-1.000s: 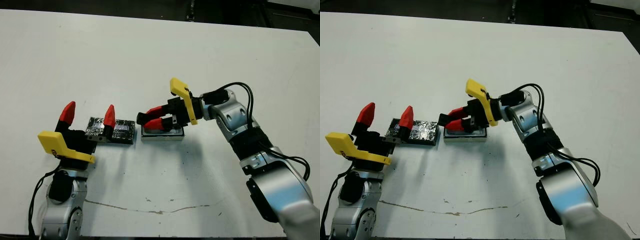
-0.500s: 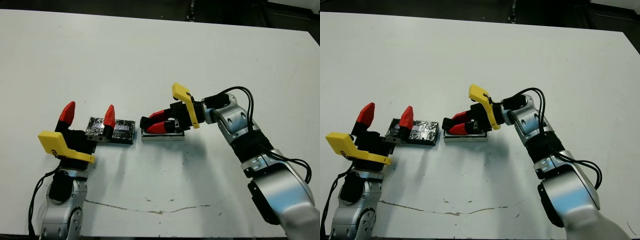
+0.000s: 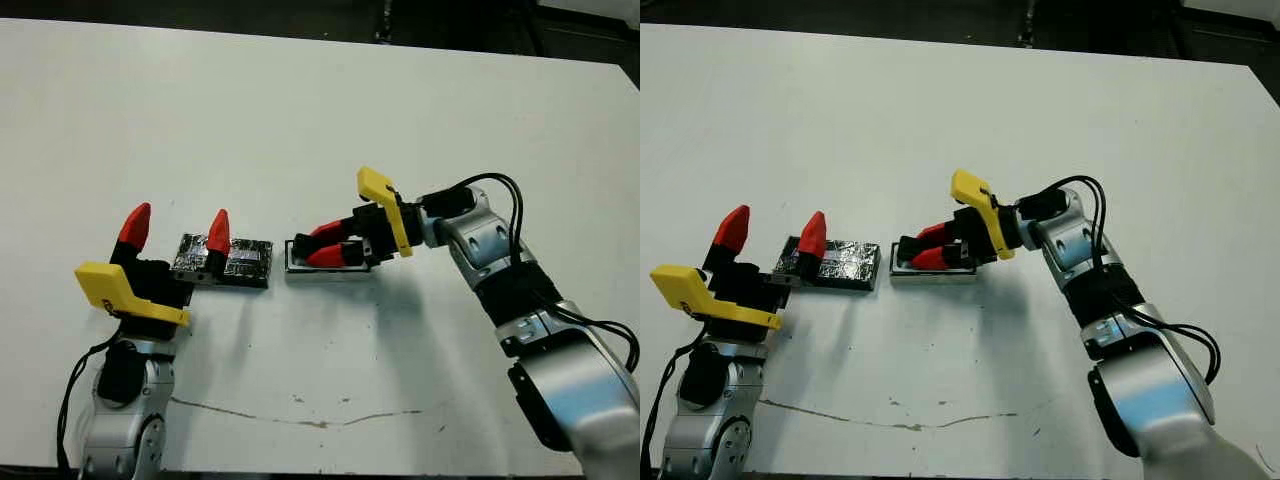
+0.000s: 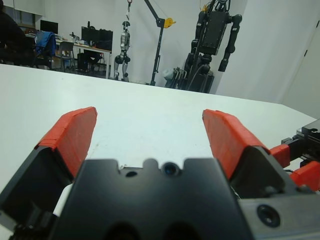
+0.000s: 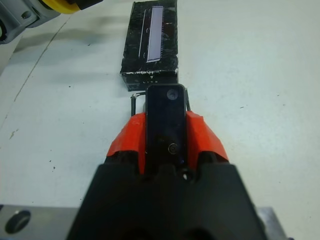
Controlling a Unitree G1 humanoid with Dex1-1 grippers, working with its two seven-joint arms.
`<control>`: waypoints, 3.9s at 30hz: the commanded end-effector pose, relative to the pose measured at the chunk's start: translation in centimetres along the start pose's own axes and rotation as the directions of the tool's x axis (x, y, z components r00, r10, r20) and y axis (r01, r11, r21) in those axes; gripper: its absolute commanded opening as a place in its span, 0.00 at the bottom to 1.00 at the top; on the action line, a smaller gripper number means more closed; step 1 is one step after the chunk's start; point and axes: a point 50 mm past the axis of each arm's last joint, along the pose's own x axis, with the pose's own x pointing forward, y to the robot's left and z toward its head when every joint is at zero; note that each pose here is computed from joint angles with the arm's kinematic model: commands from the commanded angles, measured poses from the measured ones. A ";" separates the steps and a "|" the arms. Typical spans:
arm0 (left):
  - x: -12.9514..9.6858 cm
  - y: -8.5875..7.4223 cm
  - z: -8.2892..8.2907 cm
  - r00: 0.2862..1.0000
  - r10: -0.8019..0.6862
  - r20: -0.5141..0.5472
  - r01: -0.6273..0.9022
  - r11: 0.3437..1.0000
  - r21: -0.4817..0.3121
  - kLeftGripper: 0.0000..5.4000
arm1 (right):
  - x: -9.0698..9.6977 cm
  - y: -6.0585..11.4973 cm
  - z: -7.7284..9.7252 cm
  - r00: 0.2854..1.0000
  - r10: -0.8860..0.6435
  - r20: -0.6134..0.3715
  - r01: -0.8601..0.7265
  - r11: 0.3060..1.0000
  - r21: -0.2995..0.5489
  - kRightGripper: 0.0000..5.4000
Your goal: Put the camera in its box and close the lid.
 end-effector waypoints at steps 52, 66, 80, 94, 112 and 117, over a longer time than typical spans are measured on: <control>-0.4 0.2 -0.4 1.000 0.002 -0.026 -0.001 1.000 0.007 1.00 | -10.8 2.3 -0.5 0.912 -0.289 0.292 0.265 0.957 0.121 1.00; 0.9 1.9 1.6 0.998 -0.059 0.002 0.058 0.980 0.188 1.00 | -9.0 12.1 -9.3 0.430 -0.855 0.290 0.632 0.514 0.580 0.80; 5.6 6.4 7.8 0.691 -0.602 -0.400 0.722 0.610 0.328 1.00 | -7.8 12.1 -10.4 0.388 -0.879 0.278 0.686 0.477 0.549 0.40; 9.8 6.8 7.9 0.240 -0.800 -0.550 0.924 0.362 -0.124 1.00 | -7.4 11.9 -10.4 0.394 -0.881 0.262 0.700 0.472 0.537 0.00; 10.1 4.3 5.0 0.067 -0.805 -0.589 0.954 0.225 -0.199 1.00 | -7.4 12.0 -10.5 0.400 -0.883 0.247 0.705 0.468 0.532 0.00; 10.0 3.9 4.4 0.045 -0.782 -0.621 0.975 0.171 -0.144 1.00 | -7.4 12.0 -10.5 0.403 -0.881 0.248 0.707 0.471 0.527 0.00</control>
